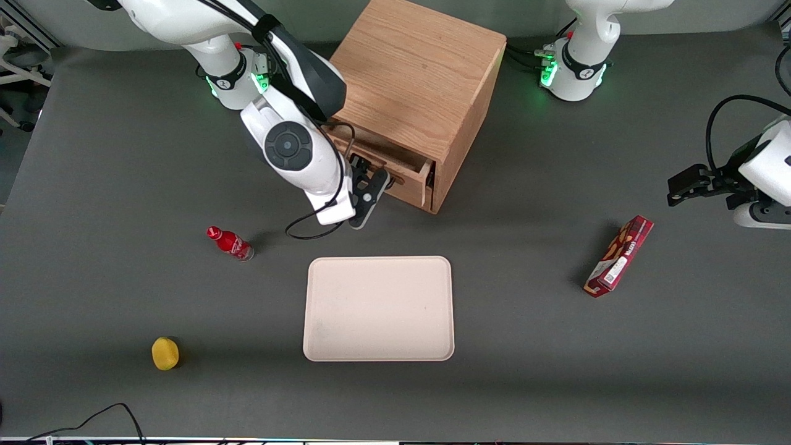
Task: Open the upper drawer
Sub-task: 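Pull the upper drawer outward by its handle with the right gripper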
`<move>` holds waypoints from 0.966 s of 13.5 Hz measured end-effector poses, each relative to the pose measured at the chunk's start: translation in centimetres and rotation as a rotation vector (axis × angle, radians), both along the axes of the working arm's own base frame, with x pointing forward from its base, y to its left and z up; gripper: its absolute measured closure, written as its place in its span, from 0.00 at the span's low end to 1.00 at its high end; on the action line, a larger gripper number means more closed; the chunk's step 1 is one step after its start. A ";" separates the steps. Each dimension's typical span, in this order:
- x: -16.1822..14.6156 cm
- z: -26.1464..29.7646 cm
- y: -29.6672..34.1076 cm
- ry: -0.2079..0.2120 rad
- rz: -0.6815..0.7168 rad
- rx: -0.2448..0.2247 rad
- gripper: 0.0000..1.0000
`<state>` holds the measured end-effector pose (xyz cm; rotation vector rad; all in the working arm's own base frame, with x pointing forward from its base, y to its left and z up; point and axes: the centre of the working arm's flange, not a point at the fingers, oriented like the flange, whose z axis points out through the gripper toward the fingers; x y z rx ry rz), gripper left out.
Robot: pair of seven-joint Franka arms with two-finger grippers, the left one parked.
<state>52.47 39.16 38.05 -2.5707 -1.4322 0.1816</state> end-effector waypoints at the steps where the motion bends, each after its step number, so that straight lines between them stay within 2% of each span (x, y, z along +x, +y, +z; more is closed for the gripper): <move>1: 0.3 0.1 -0.3 -0.008 0.006 -0.002 0.00; 8: 3.3 1.0 -1.5 -0.062 0.023 0.007 0.00; 13: 4.8 0.4 -1.6 -0.082 0.033 -0.001 0.00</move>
